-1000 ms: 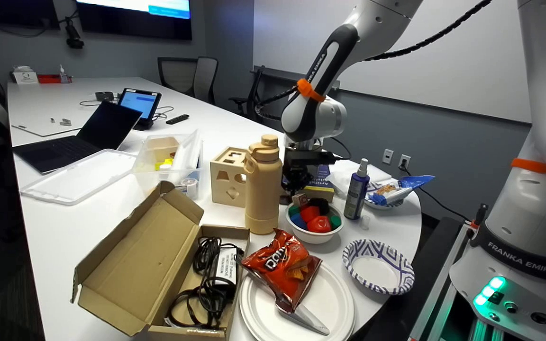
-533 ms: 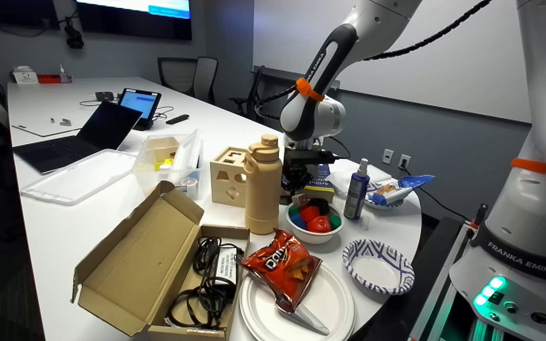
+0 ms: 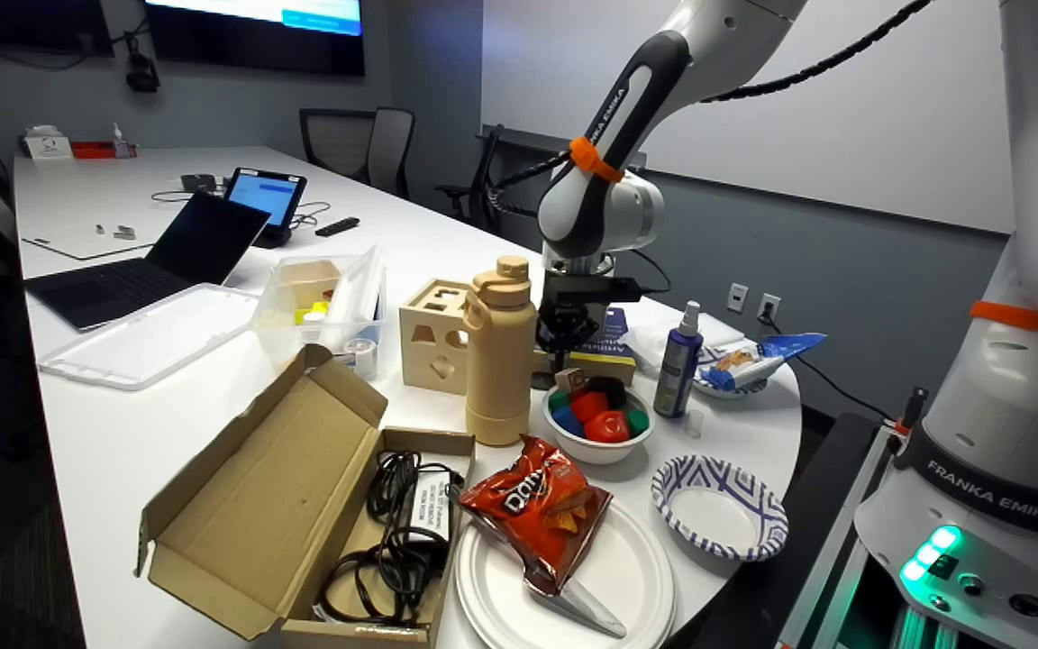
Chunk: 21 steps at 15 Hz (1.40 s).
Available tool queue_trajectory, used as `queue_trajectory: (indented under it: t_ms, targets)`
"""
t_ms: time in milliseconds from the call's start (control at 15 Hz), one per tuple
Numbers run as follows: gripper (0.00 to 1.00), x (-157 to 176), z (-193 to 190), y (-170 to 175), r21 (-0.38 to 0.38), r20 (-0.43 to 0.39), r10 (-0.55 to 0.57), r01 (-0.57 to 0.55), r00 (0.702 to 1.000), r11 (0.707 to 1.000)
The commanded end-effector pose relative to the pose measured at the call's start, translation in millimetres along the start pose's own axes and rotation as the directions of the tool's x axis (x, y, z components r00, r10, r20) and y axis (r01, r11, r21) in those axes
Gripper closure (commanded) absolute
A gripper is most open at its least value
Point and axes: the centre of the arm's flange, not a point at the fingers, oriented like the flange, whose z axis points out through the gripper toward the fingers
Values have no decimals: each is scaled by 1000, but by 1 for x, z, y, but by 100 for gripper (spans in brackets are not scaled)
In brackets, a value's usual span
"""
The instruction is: Press a button on the remote
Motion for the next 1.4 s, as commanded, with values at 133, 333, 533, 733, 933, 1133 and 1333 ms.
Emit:
queue_trajectory:
  t_ms: [133,333,533,733,933,1133,1333]
  targets:
    - [100,-33,-61,3,-7,-53,-17,17,998,1000]
    - [74,-42,-91,7,-28,-44,-26,24,999,999]
    - [59,-50,-120,12,-57,-45,-46,43,998,997]
    - [37,-56,-151,12,-71,-63,-84,79,994,994]
    - [15,-60,-179,16,-88,-81,-94,87,992,992]
    - [0,-63,-199,21,-95,-91,-101,92,991,991]
    - [0,-66,-210,26,-96,-95,-101,92,990,991]
